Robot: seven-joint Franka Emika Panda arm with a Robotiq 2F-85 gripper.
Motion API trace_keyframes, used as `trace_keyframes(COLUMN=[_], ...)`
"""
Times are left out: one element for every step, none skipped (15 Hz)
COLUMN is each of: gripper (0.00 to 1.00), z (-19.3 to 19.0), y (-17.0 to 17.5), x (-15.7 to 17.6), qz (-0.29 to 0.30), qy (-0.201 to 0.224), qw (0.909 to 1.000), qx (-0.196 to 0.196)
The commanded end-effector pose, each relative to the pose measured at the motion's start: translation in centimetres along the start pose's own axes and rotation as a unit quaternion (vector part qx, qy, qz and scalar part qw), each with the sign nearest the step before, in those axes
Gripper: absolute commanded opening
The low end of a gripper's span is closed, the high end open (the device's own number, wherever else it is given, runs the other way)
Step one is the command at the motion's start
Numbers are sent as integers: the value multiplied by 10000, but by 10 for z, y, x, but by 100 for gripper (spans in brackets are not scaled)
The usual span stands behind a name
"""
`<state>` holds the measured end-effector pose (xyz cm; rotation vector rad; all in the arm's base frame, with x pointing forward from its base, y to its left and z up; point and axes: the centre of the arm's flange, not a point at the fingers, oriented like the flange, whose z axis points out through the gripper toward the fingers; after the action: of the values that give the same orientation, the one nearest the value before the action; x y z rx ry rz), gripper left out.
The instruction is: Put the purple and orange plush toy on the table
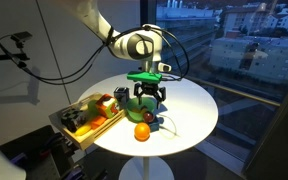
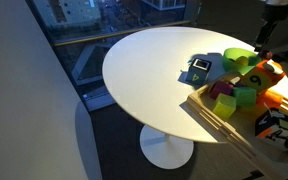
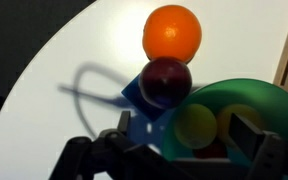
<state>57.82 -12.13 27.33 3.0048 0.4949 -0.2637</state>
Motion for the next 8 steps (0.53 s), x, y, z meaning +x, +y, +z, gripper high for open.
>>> trace_keyframes(gripper=[100, 100, 100, 100, 100, 100, 100, 100], z=[-14, -15, -15, -15, -15, -15, -15, -14], y=[-21, -27, -32, -37, -43, -48, -51, -55], x=[4, 8, 11, 15, 19, 22, 25, 27], qz=[218, 241, 268, 320, 374, 442, 519, 600], qy=[119, 135, 141, 172, 167, 185, 202, 230], qw=[9996, 9996, 9995, 9993, 9991, 9987, 9983, 9978], qx=[95, 104, 118, 124, 149, 159, 179, 192])
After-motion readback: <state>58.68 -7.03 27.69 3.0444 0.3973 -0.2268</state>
